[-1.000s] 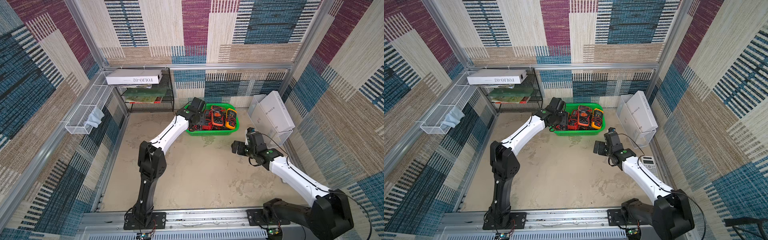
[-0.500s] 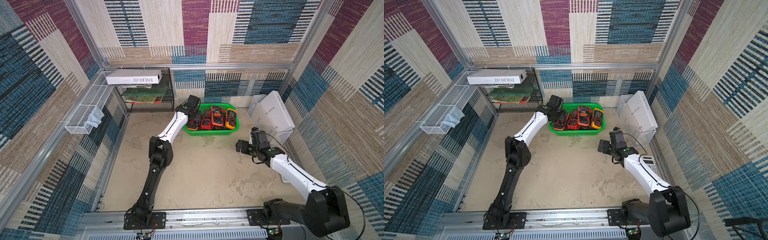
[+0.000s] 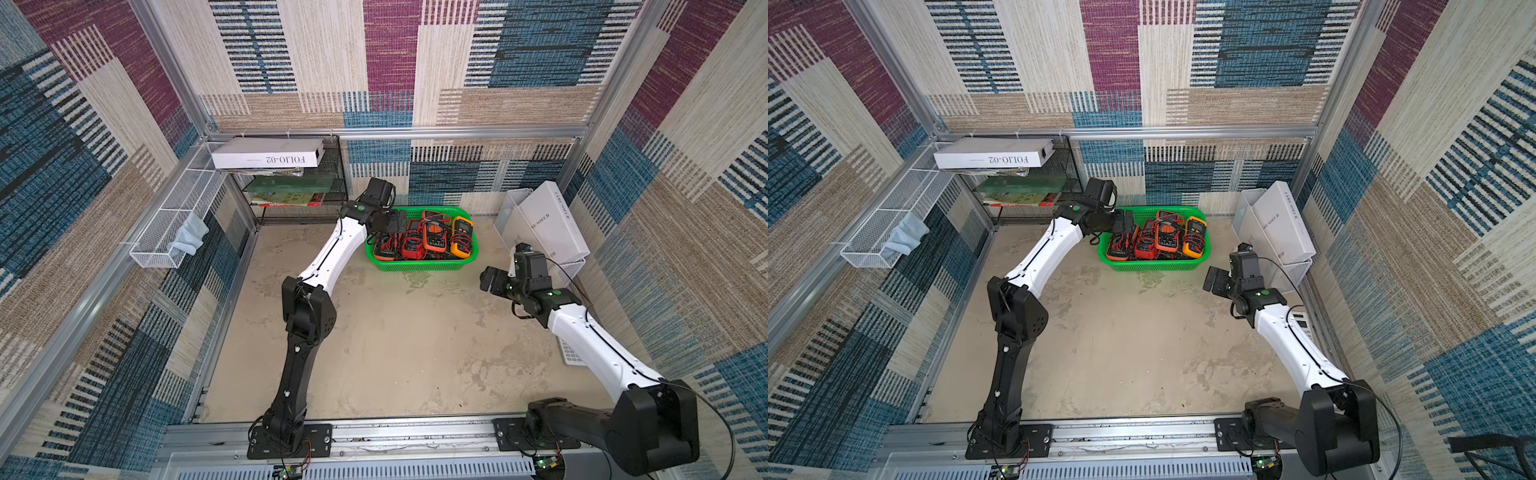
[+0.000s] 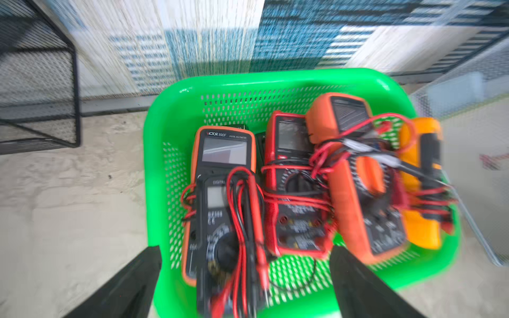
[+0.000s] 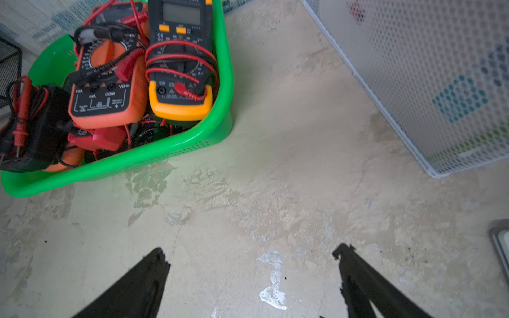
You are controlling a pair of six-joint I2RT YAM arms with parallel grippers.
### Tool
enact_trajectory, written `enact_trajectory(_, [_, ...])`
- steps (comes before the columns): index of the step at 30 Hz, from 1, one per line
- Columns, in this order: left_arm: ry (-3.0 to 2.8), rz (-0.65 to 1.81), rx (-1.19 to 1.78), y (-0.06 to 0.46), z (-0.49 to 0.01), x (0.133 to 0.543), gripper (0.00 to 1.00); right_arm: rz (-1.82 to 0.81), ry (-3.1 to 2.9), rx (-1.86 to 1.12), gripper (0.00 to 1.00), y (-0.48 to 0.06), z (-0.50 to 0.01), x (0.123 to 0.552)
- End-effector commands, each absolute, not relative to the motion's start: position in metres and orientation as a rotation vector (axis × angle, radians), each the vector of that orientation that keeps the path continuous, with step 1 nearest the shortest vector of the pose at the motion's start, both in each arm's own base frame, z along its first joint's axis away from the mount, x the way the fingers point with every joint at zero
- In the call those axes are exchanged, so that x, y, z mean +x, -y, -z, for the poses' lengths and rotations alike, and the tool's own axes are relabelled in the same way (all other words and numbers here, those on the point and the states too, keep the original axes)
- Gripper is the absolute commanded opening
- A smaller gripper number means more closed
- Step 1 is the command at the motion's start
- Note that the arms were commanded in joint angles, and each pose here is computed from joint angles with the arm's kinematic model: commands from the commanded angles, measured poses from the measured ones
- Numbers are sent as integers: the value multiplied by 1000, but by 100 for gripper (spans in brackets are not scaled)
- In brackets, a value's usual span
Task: Put the multimeter into the basket
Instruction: Place the multimeter in the basket.
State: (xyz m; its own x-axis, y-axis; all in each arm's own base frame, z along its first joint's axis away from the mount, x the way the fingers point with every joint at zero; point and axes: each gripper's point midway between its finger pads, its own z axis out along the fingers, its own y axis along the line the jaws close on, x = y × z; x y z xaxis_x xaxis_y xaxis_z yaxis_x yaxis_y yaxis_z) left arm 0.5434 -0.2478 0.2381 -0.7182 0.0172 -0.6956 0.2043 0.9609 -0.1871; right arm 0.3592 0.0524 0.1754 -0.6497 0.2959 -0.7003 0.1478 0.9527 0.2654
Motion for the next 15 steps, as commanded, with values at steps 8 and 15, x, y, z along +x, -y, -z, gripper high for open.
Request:
enact_trajectory(8, [-2153, 294, 156, 201, -294, 446, 100, -226, -2128, 343, 99, -18, -199, 385])
enact_trajectory(15, [-1985, 88, 69, 122, -280, 372, 100, -186, -1987, 251, 100, -8, -204, 390])
